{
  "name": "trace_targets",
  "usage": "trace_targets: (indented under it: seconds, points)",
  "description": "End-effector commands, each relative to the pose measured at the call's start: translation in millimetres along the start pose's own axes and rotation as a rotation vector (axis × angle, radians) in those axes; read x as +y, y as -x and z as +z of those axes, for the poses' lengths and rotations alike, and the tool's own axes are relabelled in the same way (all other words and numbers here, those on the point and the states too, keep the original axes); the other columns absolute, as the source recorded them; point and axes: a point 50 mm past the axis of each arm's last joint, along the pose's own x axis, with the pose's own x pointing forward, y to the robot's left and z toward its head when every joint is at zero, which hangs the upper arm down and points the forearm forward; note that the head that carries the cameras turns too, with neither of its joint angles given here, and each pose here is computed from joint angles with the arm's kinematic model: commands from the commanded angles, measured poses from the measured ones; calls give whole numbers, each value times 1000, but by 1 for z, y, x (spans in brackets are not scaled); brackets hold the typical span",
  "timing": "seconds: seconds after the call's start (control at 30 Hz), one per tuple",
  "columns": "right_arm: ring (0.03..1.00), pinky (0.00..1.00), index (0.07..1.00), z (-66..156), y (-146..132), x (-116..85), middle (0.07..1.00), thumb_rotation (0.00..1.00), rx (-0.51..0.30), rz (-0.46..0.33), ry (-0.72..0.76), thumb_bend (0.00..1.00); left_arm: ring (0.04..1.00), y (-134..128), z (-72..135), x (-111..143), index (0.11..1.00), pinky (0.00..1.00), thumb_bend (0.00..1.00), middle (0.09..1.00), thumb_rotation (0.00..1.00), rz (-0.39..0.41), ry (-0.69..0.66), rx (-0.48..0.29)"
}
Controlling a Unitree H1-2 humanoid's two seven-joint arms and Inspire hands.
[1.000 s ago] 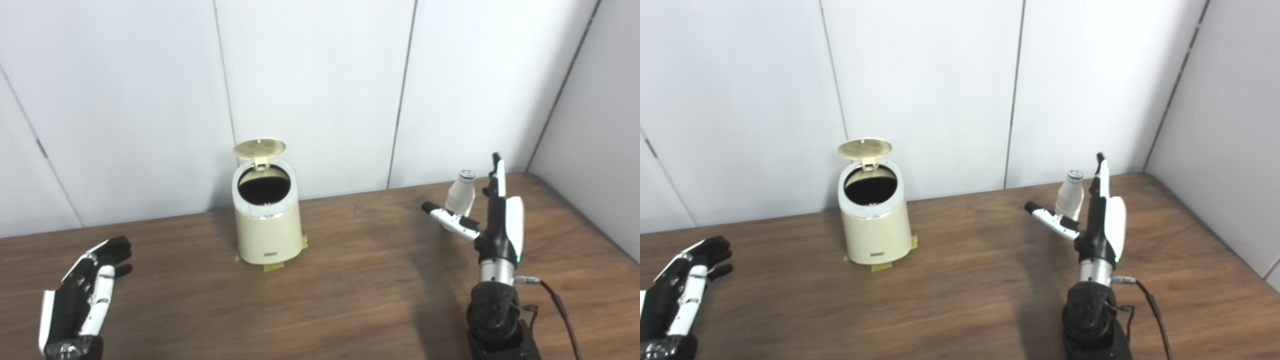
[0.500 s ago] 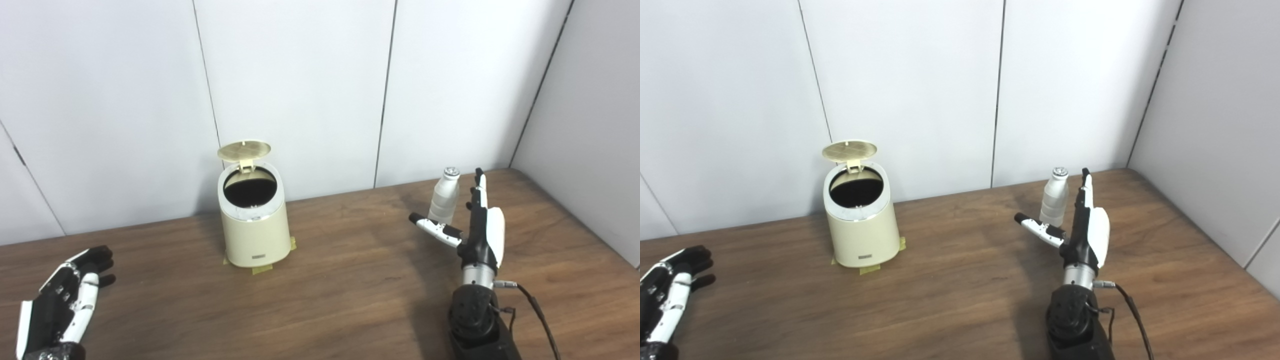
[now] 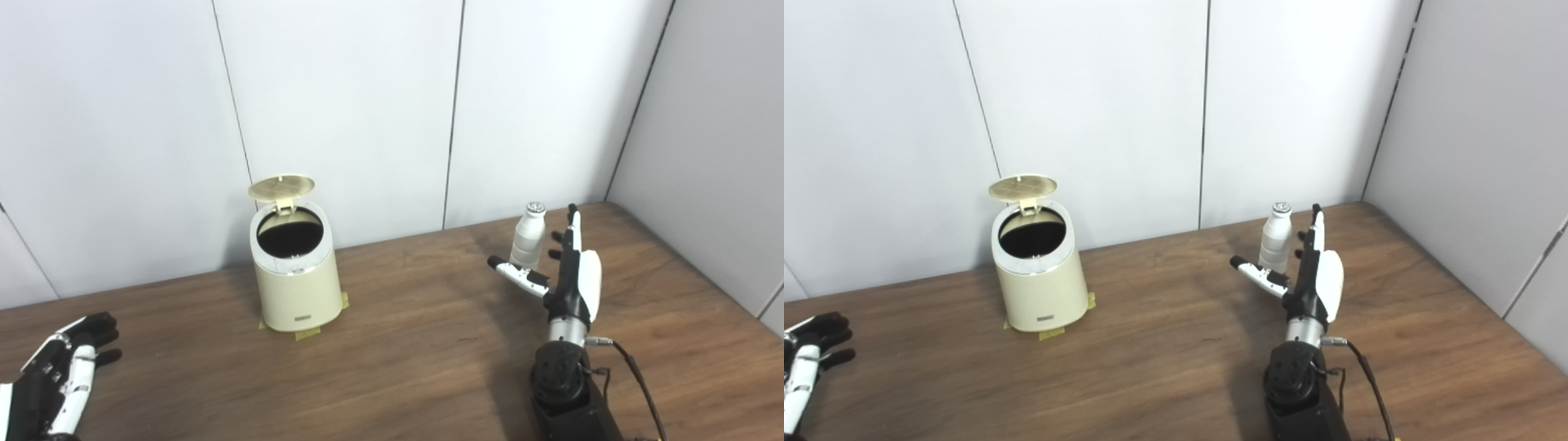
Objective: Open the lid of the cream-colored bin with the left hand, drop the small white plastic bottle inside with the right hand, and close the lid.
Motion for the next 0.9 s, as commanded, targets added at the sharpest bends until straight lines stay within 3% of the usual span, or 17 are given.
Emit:
trace_targets:
  seconds: [0.0,0.43,0.87]
  points:
    - [837,693,967,27,-26,-4,951,317,-92,-48,-27,845,730,-13,19,1,684,640,132,718,485,-7,-5,-106]
    - [844,714,918,21,-62,-2,903,236,-2,-42,0,826,705,-14,17,4,663,614,142,699,532,-11,-7,-106]
    - [828,688,901,23,-74,-2,891,256,35,-15,-9,825,690,-14,18,8,651,591,194,684,547,-15,-5,-111]
